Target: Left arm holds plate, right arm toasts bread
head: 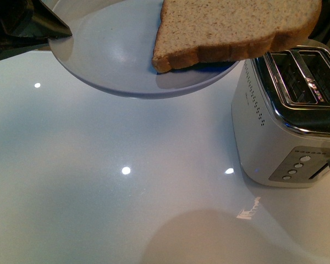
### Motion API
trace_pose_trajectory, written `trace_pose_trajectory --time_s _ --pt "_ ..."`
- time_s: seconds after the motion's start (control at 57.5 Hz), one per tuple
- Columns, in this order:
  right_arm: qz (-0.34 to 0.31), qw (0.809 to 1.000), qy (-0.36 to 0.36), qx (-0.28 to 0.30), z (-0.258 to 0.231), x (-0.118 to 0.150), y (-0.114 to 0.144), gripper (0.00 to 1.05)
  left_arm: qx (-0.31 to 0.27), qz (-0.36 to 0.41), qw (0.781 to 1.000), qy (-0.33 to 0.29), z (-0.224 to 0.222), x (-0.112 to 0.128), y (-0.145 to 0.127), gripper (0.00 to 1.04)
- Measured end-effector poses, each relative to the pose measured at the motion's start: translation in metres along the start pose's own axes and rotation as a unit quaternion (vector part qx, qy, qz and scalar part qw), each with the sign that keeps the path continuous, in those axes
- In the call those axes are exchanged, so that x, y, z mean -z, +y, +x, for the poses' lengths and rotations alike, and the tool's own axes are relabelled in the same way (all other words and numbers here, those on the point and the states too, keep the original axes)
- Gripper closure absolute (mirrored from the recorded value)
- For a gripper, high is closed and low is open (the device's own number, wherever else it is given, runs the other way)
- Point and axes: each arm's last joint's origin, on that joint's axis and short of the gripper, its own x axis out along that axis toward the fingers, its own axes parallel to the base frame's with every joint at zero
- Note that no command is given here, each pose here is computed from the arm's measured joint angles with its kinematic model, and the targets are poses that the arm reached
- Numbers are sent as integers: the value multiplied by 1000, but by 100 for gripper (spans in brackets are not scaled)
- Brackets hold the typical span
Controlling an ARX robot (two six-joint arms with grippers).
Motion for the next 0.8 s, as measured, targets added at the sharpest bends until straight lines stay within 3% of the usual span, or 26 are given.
trace_pose_trajectory --time_s 0.383,0.47,0.54,0.644,0.801 --pt "0 1000 0 0 0 0 0 9 0 0 1000 0 0 0 0 102" --pt "62 991 103 -51 1 2 1 9 0 0 1000 0 0 0 0 102" --pt "141 969 190 -72 5 5 2 9 1 0 1000 0 0 0 -1 102" --pt "186 959 203 -72 12 2 3 9 1 1 1000 0 0 0 -1 102" --pt "222 956 168 -95 34 -23 6 9 -1 0 1000 -1 0 0 0 102"
